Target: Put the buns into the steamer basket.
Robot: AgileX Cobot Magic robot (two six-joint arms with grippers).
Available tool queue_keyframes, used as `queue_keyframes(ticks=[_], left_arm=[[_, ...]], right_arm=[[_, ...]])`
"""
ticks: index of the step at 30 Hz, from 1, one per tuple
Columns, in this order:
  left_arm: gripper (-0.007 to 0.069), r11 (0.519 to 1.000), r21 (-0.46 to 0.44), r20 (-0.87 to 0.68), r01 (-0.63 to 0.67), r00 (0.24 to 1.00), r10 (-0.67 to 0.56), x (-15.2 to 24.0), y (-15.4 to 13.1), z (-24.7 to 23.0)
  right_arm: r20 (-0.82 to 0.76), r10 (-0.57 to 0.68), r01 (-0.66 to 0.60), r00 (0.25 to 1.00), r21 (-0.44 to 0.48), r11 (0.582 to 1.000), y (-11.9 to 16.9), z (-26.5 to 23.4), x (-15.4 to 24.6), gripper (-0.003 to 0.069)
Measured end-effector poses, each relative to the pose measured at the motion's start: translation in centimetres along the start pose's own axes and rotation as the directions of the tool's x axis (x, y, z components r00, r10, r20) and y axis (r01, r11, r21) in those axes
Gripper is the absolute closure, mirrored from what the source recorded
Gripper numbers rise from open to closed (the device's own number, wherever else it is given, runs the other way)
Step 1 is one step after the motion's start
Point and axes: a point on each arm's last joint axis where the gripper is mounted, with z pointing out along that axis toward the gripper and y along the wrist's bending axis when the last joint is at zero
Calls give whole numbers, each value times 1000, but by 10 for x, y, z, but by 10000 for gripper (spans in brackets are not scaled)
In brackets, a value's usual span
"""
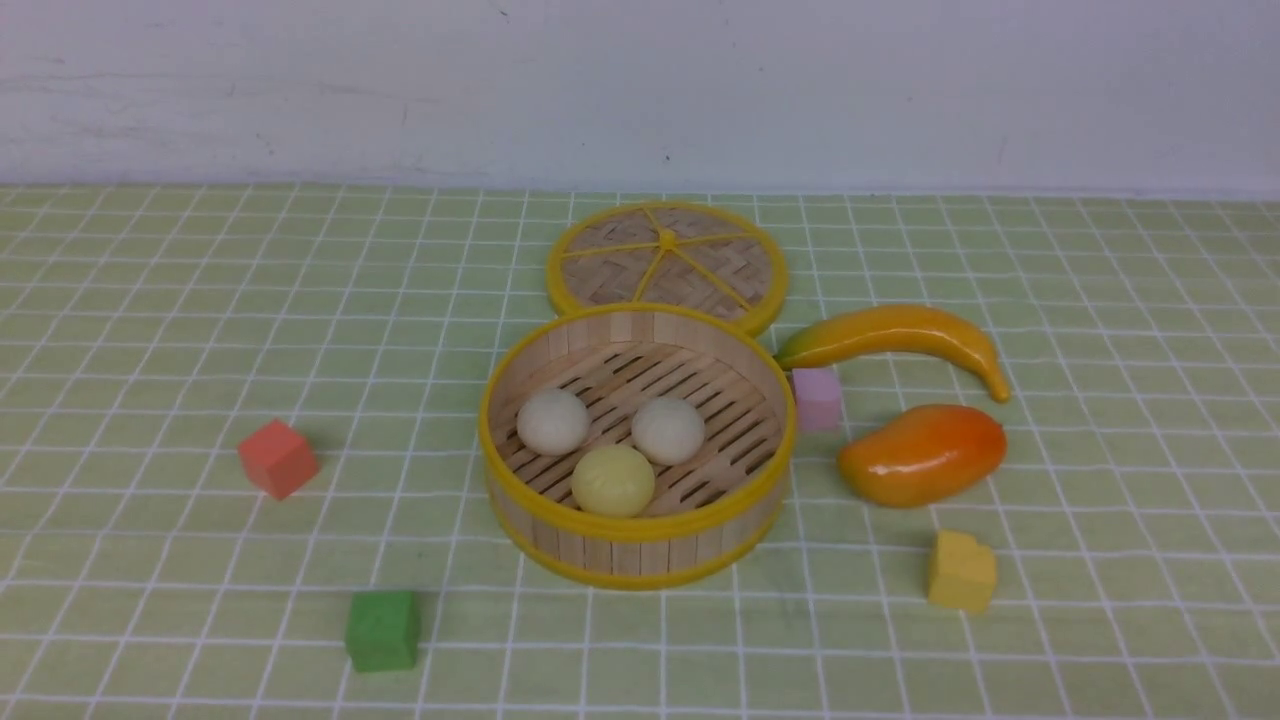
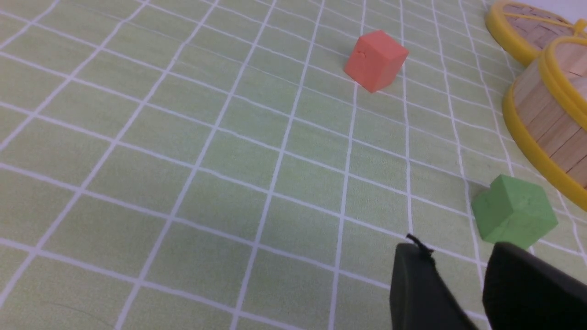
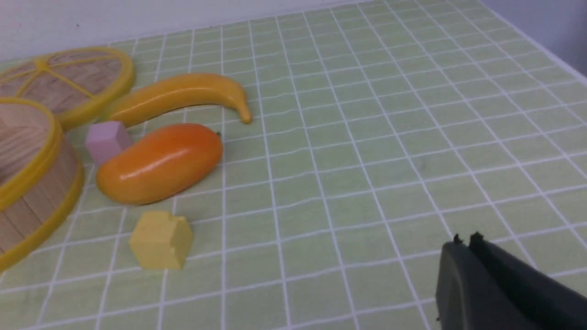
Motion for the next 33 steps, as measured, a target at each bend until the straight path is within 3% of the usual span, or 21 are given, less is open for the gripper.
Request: queue_keyframes(ticks=[8, 33], left_arm=[[404, 1000, 0, 0, -1, 1000, 1, 0, 0, 0], [388, 1000, 0, 1, -1, 1000, 1, 0, 0, 0]], right_arm=[[-100, -4, 4, 995, 8, 1000, -4, 23, 52, 647], [-56, -3, 3, 998, 0, 1000, -4, 25, 51, 627]])
